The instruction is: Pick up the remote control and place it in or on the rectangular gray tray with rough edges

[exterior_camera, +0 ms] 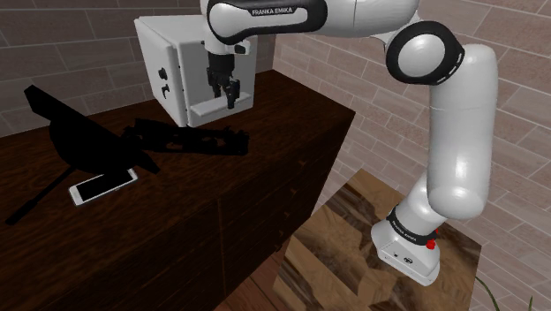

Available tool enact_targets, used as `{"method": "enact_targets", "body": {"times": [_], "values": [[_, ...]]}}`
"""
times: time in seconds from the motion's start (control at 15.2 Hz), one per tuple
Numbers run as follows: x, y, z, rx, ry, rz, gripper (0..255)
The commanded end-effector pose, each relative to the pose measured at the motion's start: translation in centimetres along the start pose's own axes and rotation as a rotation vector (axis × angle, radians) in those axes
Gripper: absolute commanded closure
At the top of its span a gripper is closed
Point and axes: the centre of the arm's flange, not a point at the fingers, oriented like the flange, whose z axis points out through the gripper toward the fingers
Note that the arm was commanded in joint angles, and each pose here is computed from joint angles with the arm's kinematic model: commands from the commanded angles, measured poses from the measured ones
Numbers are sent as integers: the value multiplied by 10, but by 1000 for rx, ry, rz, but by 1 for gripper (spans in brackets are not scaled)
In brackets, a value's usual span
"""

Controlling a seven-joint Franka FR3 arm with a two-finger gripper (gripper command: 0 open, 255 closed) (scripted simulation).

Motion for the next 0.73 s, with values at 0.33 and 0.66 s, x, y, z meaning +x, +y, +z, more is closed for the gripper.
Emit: {"method": "enact_targets", "body": {"times": [0.33, 0.66], "values": [[-71, -17, 6, 36, -20, -8, 255], [-71, -18, 32, 36, -20, -8, 255]]}}
